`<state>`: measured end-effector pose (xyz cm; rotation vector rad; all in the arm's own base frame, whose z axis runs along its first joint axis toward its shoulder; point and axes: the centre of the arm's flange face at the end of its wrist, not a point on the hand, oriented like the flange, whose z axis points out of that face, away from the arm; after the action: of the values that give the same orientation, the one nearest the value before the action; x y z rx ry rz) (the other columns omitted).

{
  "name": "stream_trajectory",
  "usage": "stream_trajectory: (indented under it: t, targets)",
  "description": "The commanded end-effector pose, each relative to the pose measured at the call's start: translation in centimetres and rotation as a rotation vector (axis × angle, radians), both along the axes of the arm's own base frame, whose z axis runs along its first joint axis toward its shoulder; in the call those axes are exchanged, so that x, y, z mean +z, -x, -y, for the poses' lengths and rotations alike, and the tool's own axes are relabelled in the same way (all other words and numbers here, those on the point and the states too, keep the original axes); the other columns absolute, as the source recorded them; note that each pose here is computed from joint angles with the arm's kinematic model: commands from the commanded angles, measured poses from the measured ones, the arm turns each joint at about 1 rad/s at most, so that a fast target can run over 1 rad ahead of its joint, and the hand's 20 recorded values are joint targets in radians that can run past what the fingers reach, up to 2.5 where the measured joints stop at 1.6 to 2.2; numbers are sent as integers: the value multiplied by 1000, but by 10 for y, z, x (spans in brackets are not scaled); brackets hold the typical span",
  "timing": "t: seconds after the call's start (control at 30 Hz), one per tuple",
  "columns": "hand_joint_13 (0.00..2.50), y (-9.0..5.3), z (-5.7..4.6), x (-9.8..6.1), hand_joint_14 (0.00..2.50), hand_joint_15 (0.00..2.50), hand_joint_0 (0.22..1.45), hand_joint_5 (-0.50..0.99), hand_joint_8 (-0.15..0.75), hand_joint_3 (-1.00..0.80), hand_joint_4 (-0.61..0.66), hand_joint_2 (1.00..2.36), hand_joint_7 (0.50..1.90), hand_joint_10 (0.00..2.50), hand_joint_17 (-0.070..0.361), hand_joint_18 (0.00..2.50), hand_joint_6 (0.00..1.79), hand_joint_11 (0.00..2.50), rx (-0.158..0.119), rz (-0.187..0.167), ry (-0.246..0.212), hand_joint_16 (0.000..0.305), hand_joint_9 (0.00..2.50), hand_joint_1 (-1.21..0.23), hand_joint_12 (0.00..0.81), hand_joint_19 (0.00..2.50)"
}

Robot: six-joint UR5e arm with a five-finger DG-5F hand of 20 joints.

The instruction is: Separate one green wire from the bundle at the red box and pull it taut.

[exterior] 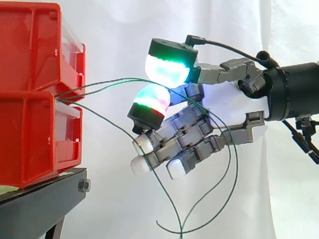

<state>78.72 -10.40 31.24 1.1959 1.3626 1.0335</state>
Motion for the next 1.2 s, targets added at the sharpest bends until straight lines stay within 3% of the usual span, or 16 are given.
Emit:
stream_trajectory:
  t: [0.0,0.3,0.67,0.8,0.83,1.07,1.17]
  targets:
    - [693,0,0,0,7,189,596,-205,314,-324,218,1012,971,9,106,807,890,409,-1,-1,2,47,743,-686,301,349]
    - [700,1,1,-1,6,184,562,-208,315,-457,226,1004,944,9,109,823,890,424,-1,-4,3,48,737,-637,304,344]
    - [704,2,0,-8,6,176,690,-213,304,-259,201,1017,967,9,105,828,893,424,0,-13,1,47,714,-895,301,306]
    - [694,2,0,-8,6,170,732,-216,299,-395,213,1008,954,11,105,830,897,421,0,-15,1,47,700,-934,300,289]
    - [694,2,0,-8,6,170,713,-216,296,-500,212,1000,955,10,106,832,897,425,0,-15,1,47,698,-956,299,279]
    - [702,2,2,-8,6,190,507,-211,304,-500,223,1000,929,11,115,848,896,439,-2,-13,1,51,708,-948,316,299]
    - [723,2,4,-7,6,190,440,-188,338,-500,234,1000,944,10,127,883,871,424,-3,-12,0,56,752,-776,340,310]
